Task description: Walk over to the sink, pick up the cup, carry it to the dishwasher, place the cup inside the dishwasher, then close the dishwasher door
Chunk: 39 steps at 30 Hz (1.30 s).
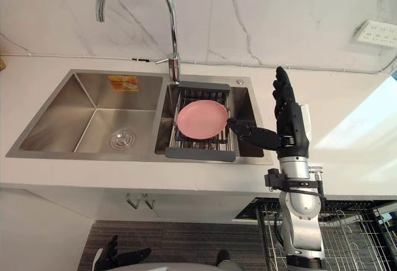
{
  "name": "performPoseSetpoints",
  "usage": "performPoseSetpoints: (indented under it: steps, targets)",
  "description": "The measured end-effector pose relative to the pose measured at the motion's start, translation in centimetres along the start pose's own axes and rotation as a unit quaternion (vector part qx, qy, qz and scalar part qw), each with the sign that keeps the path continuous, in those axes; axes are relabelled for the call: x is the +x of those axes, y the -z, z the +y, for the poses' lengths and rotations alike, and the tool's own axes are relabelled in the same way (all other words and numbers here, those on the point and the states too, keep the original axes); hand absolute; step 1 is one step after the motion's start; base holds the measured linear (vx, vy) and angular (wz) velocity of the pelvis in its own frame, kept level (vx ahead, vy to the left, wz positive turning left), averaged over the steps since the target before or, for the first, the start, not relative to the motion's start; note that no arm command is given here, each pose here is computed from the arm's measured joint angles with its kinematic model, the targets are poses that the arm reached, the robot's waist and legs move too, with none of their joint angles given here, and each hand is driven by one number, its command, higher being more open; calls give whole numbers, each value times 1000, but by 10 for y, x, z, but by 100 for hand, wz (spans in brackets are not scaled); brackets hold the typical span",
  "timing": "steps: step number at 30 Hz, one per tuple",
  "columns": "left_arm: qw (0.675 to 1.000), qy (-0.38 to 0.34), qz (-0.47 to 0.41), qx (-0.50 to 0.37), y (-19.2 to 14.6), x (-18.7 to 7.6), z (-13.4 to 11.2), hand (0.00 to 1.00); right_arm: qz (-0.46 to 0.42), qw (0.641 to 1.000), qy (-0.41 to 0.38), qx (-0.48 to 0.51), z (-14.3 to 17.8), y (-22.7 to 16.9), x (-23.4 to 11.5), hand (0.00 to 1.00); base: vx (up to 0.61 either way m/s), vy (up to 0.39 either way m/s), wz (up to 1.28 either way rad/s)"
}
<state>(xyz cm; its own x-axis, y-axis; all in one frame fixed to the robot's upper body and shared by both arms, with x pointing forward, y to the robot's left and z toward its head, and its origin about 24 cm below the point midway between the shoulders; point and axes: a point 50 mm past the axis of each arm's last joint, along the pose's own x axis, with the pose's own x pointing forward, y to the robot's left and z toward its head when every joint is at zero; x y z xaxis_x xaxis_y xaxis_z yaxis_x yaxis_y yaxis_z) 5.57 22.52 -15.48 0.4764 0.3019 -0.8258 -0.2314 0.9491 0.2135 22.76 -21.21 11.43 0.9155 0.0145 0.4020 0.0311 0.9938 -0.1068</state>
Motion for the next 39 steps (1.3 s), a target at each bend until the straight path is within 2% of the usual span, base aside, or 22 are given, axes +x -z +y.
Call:
performPoseSetpoints:
  steps: [3,6,12,17,26,34,36,39]
  targets:
    - [999,10,32,-23,6,0,3,100,1,999,-52,-16,4,-1,8,100,-22,-15,6]
    - [996,12,71,-48,15,0,5,100,-5,989,-105,-108,1,-9,27,100,-47,-17,0]
    - [992,11,95,-78,18,1,9,100,-70,940,-155,-296,0,-48,69,100,-70,-13,-1]
    - [990,2,107,-93,23,0,14,100,-59,894,-201,-397,12,-48,70,100,-64,-8,-1]
    - [990,2,112,-82,23,0,14,100,20,820,-279,-499,22,-26,65,100,-17,-1,2]
    - [991,7,110,-72,21,1,12,100,80,786,-298,-536,22,6,60,100,-7,1,6]
    - [991,8,109,-70,20,1,11,100,104,779,-292,-545,19,21,54,100,-30,-11,12]
    - [992,11,110,-62,19,1,10,100,94,779,-270,-558,20,22,55,100,-41,-10,3]
